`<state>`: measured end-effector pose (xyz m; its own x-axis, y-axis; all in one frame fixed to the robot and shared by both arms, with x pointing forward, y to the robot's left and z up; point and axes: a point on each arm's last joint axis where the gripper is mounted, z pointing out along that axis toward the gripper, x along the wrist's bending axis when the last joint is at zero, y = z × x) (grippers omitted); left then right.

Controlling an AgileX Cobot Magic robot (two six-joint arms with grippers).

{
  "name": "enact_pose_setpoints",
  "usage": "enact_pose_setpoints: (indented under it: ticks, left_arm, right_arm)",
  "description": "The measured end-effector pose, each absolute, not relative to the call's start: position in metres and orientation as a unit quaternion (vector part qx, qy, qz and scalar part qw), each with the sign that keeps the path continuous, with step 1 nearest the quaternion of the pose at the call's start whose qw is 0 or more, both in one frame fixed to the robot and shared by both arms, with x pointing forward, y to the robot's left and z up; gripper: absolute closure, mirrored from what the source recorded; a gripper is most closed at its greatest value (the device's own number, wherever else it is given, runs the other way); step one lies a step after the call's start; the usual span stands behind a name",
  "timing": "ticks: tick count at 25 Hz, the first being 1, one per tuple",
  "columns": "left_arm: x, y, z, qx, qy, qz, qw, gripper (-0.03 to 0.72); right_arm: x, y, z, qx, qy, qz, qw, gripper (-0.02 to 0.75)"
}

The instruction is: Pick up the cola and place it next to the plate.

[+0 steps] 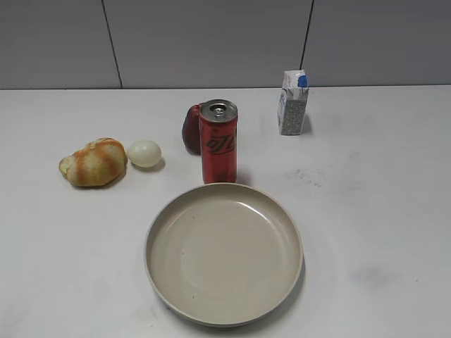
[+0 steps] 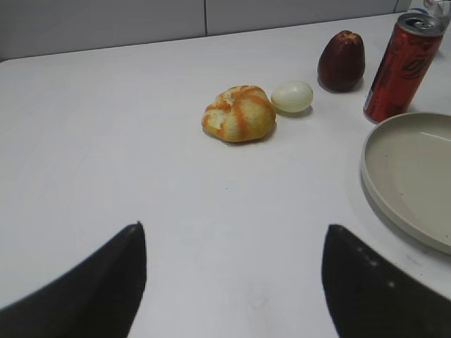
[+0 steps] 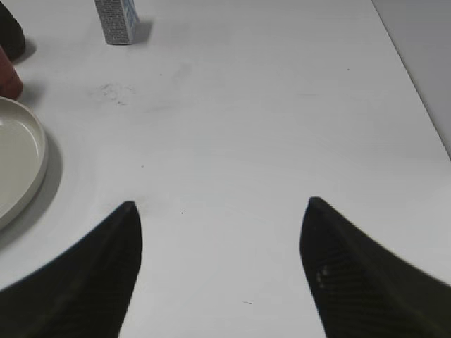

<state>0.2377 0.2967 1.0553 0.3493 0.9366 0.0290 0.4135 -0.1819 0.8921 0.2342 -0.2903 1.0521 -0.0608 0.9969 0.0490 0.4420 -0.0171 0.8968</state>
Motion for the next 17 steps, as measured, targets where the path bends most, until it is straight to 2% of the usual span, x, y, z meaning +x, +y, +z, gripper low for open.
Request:
enact_pose_setpoints:
  ticks: [5, 17]
  left_arm:
    - [0.2378, 0.2967, 1.0553, 0.699, 0.487, 0.313, 0.42, 0.1]
    - [0.234, 0.2969, 1.0553, 0.652, 0.536, 0.354, 0.403, 0.1]
  right_arm:
    - [0.2342, -0.2903, 1.0521, 0.591, 0.609, 0.399, 0.347, 0.204]
    - [0.2342, -0.2903, 1.0521, 0.591, 0.609, 0.399, 0.347, 0.204]
